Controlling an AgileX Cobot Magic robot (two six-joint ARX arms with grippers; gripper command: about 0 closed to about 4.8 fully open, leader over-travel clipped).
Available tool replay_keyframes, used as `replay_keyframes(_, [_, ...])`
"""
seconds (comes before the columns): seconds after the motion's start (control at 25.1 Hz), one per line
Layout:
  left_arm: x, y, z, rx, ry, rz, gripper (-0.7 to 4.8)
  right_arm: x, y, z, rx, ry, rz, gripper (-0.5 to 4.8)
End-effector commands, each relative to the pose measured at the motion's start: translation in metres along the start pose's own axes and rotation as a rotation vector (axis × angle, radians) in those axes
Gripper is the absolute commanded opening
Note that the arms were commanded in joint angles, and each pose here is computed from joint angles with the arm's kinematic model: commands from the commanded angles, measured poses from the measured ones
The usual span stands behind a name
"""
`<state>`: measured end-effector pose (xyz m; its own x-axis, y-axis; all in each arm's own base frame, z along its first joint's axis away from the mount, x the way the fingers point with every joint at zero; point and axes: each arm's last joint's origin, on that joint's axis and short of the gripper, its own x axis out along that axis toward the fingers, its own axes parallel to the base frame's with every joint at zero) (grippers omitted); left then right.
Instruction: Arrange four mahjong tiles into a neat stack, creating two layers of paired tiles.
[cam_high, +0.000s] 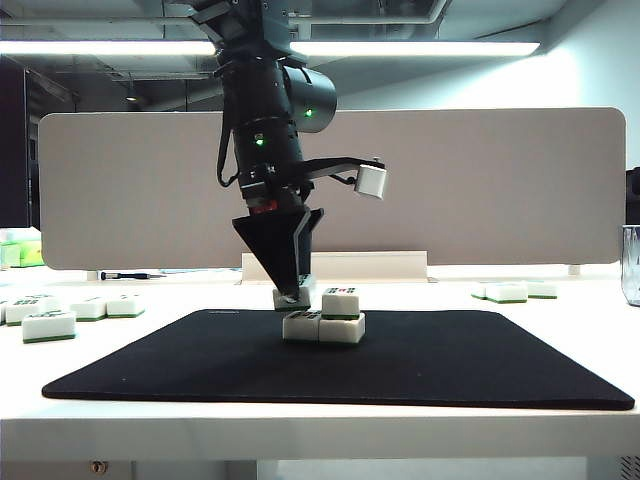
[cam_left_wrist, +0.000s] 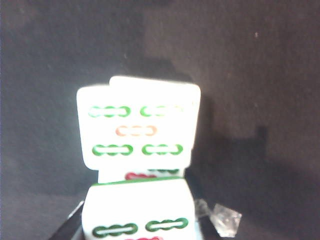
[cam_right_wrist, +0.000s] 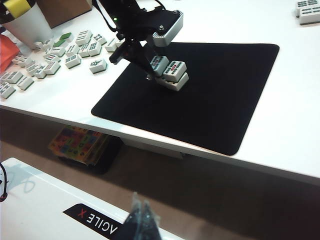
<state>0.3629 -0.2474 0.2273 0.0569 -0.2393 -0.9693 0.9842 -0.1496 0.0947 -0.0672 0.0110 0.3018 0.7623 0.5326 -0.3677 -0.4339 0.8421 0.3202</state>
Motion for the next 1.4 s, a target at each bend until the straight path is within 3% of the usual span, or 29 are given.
replay_keyframes(0.04, [-0.003, 0.0, 0.003, 0.011, -0.011, 0.02, 1.83, -0.002, 0.001, -0.001, -0.014, -0.02, 0.004, -0.01])
replay_keyframes(0.4, [0.002, -0.002, 0.007, 0.013, -0.005, 0.001, 1.89, -0.002, 0.001, -0.001, -0.014, -0.02, 0.001, -0.01])
replay_keyframes(0.52, [0.002, -0.002, 0.007, 0.013, -0.005, 0.001, 2.59, -0.002, 0.001, -0.001, -0.014, -0.02, 0.001, -0.01])
replay_keyframes(0.8, [0.002, -0.002, 0.007, 0.013, -0.004, 0.001, 2.61, -0.002, 0.001, -0.001, -0.014, -0.02, 0.001, -0.01])
replay_keyframes(0.92, [-0.004, -0.002, 0.008, -0.099, -0.006, 0.004, 2.95, -0.002, 0.001, -0.001, -0.014, -0.02, 0.001, -0.01])
replay_keyframes(1.04, [-0.02, -0.005, 0.01, -0.104, 0.002, -0.001, 3.12, -0.002, 0.001, -0.001, -0.014, -0.02, 0.001, -0.01])
replay_keyframes(1.16, [-0.047, -0.005, 0.013, -0.239, 0.038, 0.093, 3.06, -0.002, 0.001, -0.001, -0.014, -0.02, 0.002, -0.01])
replay_keyframes(1.28, [-0.091, -0.007, 0.013, -0.492, 0.075, 0.302, 1.25, -0.002, 0.001, -0.001, -0.014, -0.02, 0.002, -0.01])
replay_keyframes(1.36, [-0.106, -0.011, 0.012, -0.62, 0.059, 0.347, 0.72, -0.002, 0.001, -0.001, -0.014, -0.02, 0.002, -0.01])
replay_keyframes(1.4, [-0.113, -0.015, 0.011, -0.685, 0.047, 0.354, 0.12, -0.002, 0.001, -0.001, -0.014, -0.02, 0.001, -0.01])
